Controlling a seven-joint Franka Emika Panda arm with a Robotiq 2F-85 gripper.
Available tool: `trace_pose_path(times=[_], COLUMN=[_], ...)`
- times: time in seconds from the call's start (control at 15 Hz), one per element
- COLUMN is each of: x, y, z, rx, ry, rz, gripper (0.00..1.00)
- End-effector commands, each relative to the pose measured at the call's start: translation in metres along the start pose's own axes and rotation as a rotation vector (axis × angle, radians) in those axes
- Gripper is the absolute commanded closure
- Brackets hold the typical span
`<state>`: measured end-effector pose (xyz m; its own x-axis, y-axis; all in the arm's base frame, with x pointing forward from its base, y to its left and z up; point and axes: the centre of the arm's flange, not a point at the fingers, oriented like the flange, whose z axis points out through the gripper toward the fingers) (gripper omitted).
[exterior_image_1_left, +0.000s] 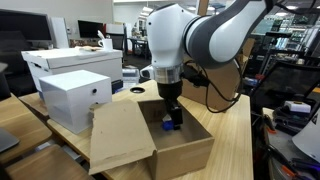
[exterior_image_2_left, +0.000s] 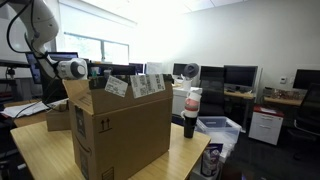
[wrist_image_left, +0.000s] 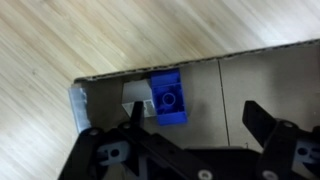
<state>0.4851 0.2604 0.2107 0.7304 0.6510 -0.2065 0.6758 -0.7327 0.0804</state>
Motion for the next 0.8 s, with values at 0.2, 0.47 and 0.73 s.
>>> trace_pose_path(times=[0.2, 0.47, 0.73], x=[-0.032, -0.035, -0.029], y=[-0.021, -0.030, -0.033], z=[0.008, 0.022, 0.028], rx=[-0.012, -0.030, -0.014], ry=[-0.007, 0.029, 0.085], rz=[0.024, 0.030, 0.050], gripper=[0.00, 0.00, 0.00])
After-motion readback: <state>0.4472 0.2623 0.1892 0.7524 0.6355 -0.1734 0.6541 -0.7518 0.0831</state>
